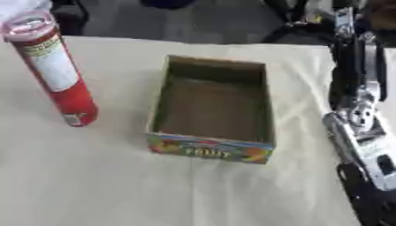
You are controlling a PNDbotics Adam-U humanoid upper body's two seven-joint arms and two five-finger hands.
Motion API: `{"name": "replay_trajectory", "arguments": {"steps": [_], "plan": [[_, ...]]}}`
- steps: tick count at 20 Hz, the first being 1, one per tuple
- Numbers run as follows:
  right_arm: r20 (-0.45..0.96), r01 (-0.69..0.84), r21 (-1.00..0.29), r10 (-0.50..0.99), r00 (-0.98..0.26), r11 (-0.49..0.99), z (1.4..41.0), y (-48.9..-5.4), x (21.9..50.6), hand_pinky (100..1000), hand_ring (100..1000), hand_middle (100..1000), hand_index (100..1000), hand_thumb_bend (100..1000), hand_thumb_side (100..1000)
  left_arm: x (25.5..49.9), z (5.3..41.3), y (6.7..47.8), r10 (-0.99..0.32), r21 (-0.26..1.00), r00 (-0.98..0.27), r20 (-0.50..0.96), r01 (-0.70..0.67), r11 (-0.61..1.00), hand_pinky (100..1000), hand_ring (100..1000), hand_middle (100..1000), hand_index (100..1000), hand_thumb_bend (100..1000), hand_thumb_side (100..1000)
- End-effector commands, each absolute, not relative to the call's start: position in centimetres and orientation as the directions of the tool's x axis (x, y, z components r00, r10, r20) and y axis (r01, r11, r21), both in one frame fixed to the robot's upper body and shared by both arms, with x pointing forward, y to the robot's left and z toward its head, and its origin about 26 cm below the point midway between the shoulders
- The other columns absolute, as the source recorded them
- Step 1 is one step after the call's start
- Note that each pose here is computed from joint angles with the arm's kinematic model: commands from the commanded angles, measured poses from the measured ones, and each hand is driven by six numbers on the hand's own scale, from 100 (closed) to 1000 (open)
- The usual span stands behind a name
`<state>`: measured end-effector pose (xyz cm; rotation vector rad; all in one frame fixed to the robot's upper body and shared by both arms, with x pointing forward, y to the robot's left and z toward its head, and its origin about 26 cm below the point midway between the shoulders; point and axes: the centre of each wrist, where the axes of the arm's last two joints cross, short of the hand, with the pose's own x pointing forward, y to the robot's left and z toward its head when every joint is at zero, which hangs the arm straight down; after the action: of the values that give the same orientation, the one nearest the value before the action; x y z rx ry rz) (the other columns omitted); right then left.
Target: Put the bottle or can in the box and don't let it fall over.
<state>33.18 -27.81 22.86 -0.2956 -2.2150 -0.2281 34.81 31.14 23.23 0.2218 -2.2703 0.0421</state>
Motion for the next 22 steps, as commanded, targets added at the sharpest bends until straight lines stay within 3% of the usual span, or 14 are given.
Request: {"name": "replay_trajectory", "arguments": {"steps": [1,15,22], "plan": [[0.775,0.286,0.055,0.14,-0.616,0.957,23.6,-27.9,33.1,843,840,869,824,367,769,34.5,24.0,31.1,-0.157,0.058,-0.659,0.736,-0.169,0.984,734,725,810,888,234,771],[0.771,0.267,0.048,0.134,-0.622,0.962,23.8,-27.5,33.2,842,836,868,822,369,765,34.6,24.1,31.3,-0.182,0.086,-0.654,0.734,-0.176,0.981,725,728,814,889,233,747],[0.783,0.271,0.024,0.151,-0.604,0.962,23.3,-27.7,33.2,843,834,868,822,367,766,34.7,29.3,32.4,-0.455,0.396,-0.656,0.602,-0.25,0.884,738,739,816,887,277,614]]}}
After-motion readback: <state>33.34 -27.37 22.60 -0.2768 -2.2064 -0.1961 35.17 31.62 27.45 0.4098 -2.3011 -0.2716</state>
